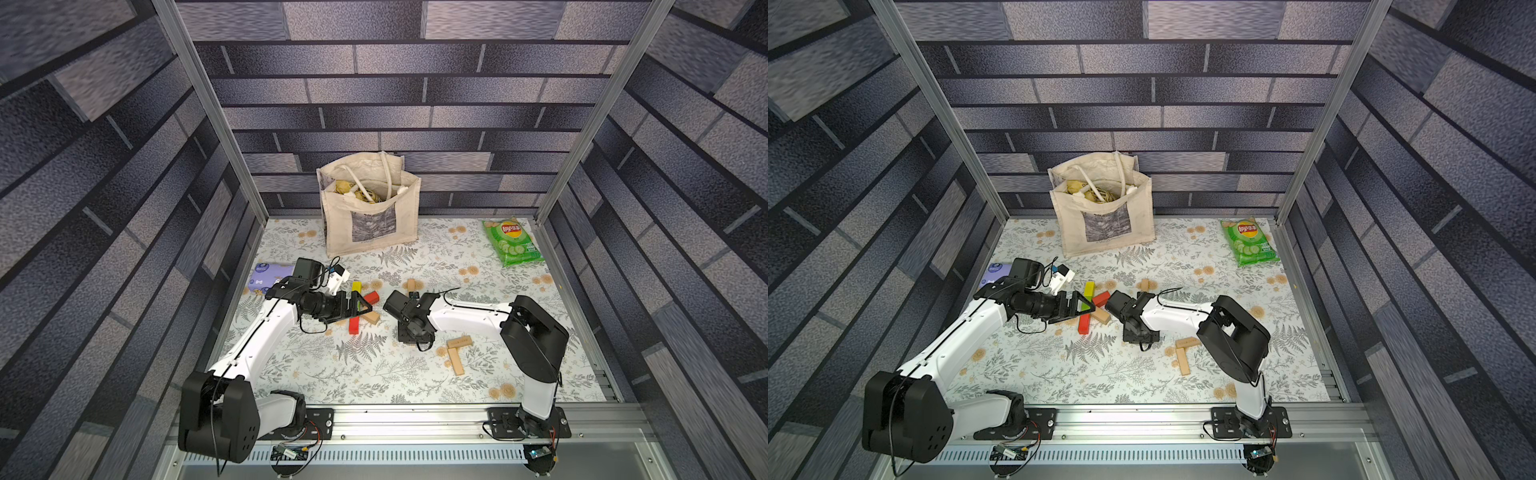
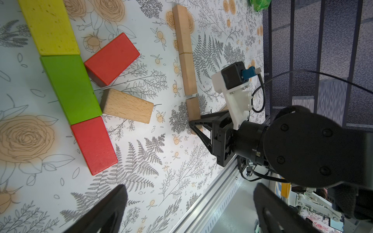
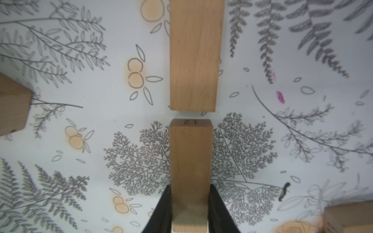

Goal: Assemble the letter k with building blocks
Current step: Assemble the building block at the center of the board.

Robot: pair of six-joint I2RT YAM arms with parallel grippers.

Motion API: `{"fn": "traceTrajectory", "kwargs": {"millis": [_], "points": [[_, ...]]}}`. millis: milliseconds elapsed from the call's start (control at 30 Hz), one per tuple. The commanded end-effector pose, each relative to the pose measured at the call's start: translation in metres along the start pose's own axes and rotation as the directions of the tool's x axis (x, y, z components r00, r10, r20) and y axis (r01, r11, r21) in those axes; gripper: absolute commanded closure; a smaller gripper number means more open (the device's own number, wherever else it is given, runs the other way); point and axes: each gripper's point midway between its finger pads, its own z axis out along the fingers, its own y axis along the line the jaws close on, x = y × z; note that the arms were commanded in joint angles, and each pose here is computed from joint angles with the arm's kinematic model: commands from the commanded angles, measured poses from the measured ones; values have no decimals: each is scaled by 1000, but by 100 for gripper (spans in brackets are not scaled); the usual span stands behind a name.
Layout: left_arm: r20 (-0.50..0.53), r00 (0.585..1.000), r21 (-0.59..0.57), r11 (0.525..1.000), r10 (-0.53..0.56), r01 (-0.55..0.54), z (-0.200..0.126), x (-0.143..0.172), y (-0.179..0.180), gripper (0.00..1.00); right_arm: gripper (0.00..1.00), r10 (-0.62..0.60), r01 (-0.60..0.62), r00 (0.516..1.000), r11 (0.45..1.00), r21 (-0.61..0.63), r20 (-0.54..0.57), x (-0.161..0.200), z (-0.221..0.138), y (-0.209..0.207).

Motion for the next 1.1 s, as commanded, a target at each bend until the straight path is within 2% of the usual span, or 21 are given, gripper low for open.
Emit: {"fn": "traceTrajectory", "kwargs": {"millis": [0,1067], "points": [[0,1000,18,1000,1,-1,-1,3,-4,0,80,-2,3,1000,999,47,-20,1,18,-10],[-3,1000,23,1000,1,-1,0,1,-4,0,80,11,-10,999,998,54,-30,-1,24,-15]]}}
